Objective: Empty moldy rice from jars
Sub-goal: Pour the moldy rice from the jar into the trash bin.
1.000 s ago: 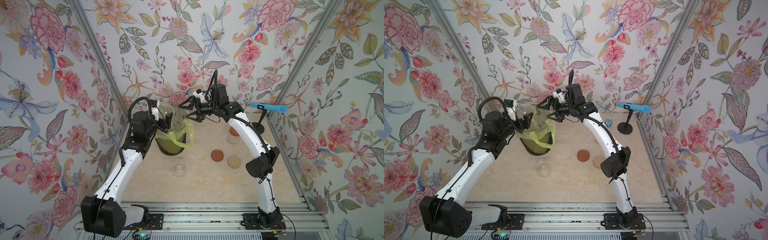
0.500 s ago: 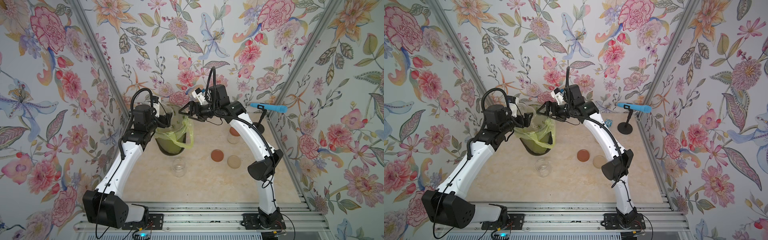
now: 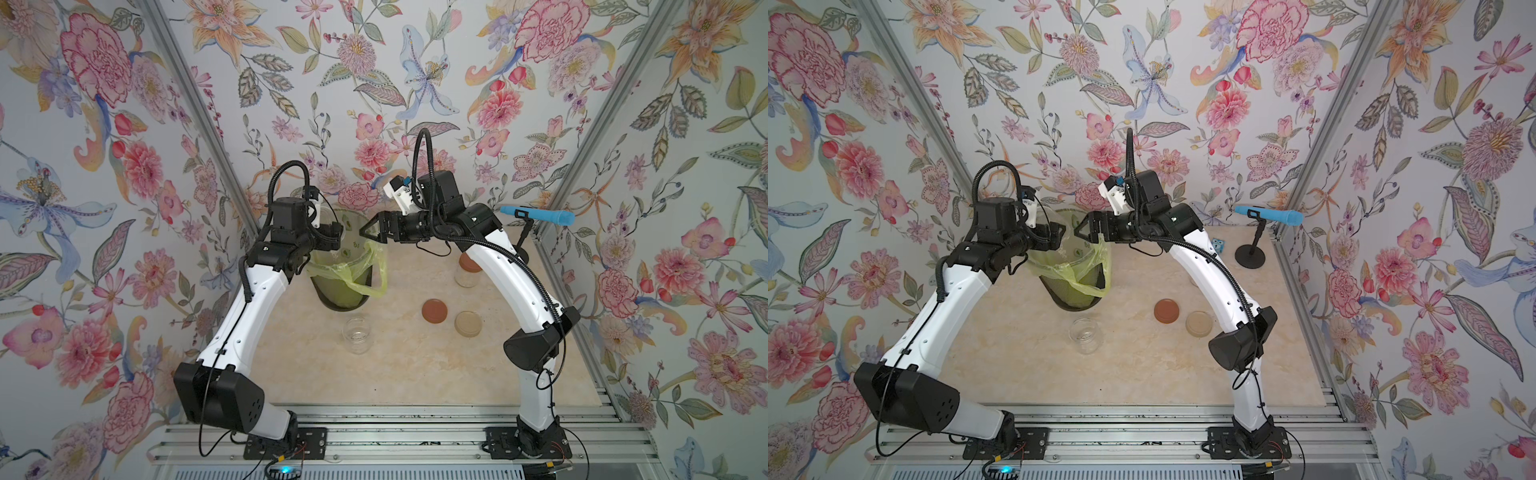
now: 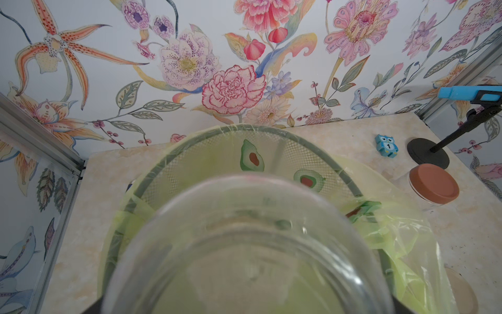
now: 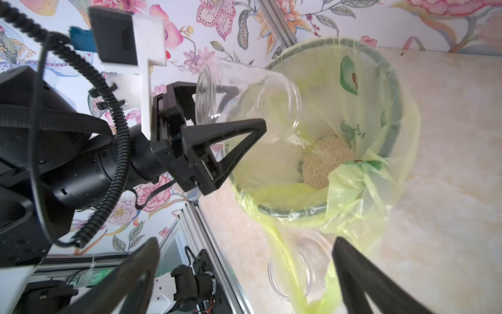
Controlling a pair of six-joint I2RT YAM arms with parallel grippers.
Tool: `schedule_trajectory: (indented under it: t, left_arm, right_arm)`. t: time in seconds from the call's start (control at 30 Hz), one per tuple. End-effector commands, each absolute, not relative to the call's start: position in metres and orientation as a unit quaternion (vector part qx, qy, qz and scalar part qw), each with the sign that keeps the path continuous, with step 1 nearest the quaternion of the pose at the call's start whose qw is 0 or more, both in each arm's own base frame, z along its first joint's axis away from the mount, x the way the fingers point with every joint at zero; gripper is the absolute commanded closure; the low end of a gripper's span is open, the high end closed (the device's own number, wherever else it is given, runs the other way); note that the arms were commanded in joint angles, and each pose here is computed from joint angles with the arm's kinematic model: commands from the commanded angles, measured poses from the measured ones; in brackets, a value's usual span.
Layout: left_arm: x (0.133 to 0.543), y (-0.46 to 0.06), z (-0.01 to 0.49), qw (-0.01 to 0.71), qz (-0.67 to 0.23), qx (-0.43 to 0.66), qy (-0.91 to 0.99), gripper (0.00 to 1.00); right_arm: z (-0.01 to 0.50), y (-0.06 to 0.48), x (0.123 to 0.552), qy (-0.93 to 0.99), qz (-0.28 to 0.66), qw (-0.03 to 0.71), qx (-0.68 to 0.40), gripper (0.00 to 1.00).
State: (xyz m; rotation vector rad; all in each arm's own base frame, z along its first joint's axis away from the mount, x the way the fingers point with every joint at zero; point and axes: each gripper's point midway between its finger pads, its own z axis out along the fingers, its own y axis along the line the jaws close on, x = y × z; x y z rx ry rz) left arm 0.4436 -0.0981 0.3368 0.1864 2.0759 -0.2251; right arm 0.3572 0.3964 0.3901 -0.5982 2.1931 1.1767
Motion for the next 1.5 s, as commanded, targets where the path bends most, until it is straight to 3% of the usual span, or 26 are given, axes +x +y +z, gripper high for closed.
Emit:
schedule_trajectory:
  t: [0.0,0.4,0.63,1.1,1.47]
  left_arm:
    - [0.444,-0.091,0.363,0.514,-0.092,0.057,0.851,1.0]
    - [0.452,-0.091,0.348,0.412,-0.077,0.048,0.907,1.0]
    - [0.461,-0.076,0.293,0.276,-0.024,-0.023,0.961,1.0]
    - [0.474,-0.099,0.3,0.3,-0.052,-0.022,0.952,1.0]
    - [0.467,-0.112,0.357,0.365,-0.122,-0.017,0.923,1.0]
  right_arm:
    - [0.391,0.386,0.355,0.824,0.422,0.3,-0.232,0.0]
    - [0.377,0.382,0.353,0.833,0.416,0.284,-0.228,0.0]
    - [0.372,0.381,0.352,0.837,0.413,0.277,-0.226,0.0]
    - [0.367,0.378,0.353,0.843,0.412,0.271,-0.217,0.0]
    - [0.36,0.378,0.356,0.849,0.42,0.252,-0.199,0.0]
